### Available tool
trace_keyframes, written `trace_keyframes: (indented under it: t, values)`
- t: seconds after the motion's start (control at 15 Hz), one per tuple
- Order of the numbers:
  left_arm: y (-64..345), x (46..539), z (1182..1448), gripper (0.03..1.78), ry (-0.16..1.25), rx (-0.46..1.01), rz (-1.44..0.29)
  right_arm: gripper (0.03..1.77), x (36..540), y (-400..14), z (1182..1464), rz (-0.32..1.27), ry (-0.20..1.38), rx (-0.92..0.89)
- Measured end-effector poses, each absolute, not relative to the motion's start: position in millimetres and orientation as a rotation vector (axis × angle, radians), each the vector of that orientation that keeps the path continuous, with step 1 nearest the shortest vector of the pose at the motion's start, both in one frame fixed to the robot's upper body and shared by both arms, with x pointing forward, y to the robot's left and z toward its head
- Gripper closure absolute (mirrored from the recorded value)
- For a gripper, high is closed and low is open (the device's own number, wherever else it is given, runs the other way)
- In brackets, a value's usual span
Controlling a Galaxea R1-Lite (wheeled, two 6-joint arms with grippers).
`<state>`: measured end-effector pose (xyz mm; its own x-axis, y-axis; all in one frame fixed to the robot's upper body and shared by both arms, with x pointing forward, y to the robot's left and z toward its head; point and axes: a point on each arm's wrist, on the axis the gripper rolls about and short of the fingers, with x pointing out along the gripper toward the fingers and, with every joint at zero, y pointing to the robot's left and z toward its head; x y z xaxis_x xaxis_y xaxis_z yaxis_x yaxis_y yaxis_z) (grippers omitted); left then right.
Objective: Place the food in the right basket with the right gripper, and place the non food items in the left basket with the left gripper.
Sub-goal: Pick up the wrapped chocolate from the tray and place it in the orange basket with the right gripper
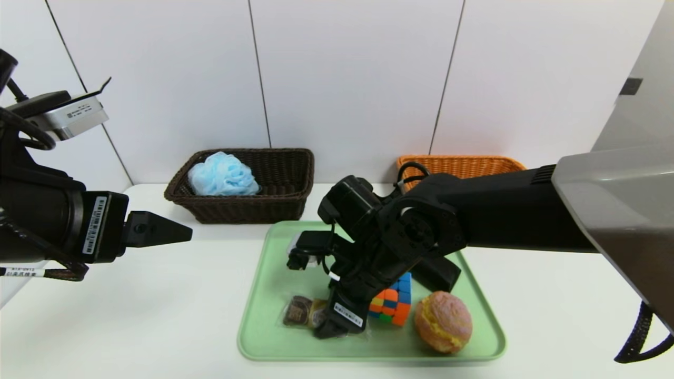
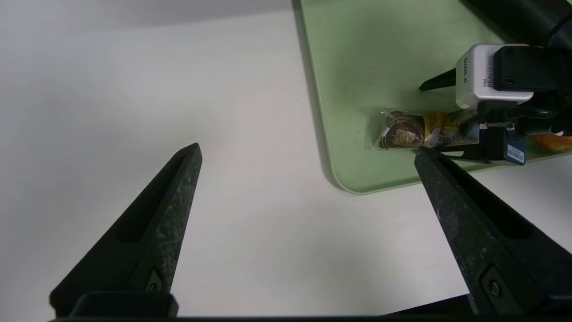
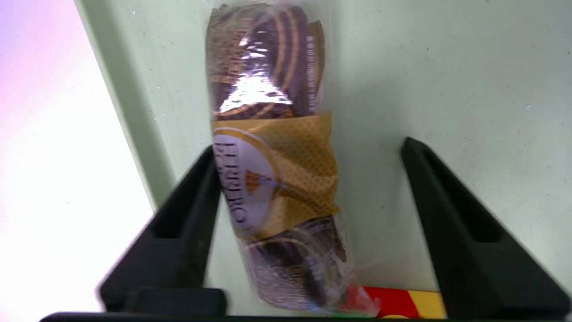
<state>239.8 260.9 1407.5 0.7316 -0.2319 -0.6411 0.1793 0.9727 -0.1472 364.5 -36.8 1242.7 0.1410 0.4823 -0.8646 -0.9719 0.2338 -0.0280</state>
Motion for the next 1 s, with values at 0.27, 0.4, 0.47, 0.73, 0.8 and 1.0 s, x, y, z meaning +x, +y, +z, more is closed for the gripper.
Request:
trace_keyframes:
  t: [0.27,0.4,0.47,0.73,0.8,1.0]
  values:
    - [261,240,1407,0.12,0.716,-0.076,-0.226,0.99,364,-37,1244,1.191,0.859,-0.715]
    - [261,240,1407,0.12,0.716,-0.077,-0.226,1.65,363,-38,1246,1.192,0.855,-0.715]
    - [261,240,1407,0.12,0.716,-0.076,-0.227,1.61,363,-38,1248,1.192,0.851,-0.715]
    - [261,240,1408,0.12,0.713,-0.076,-0.226,1.61,361,-40,1257,1.190,0.817,-0.708]
    - [261,239,1408,0.12,0.711,-0.075,-0.227,1.61,361,-41,1262,1.187,0.798,-0.701]
    - [262,239,1409,0.12,0.706,-0.077,-0.224,1.61,360,-43,1289,1.172,0.675,-0.665]
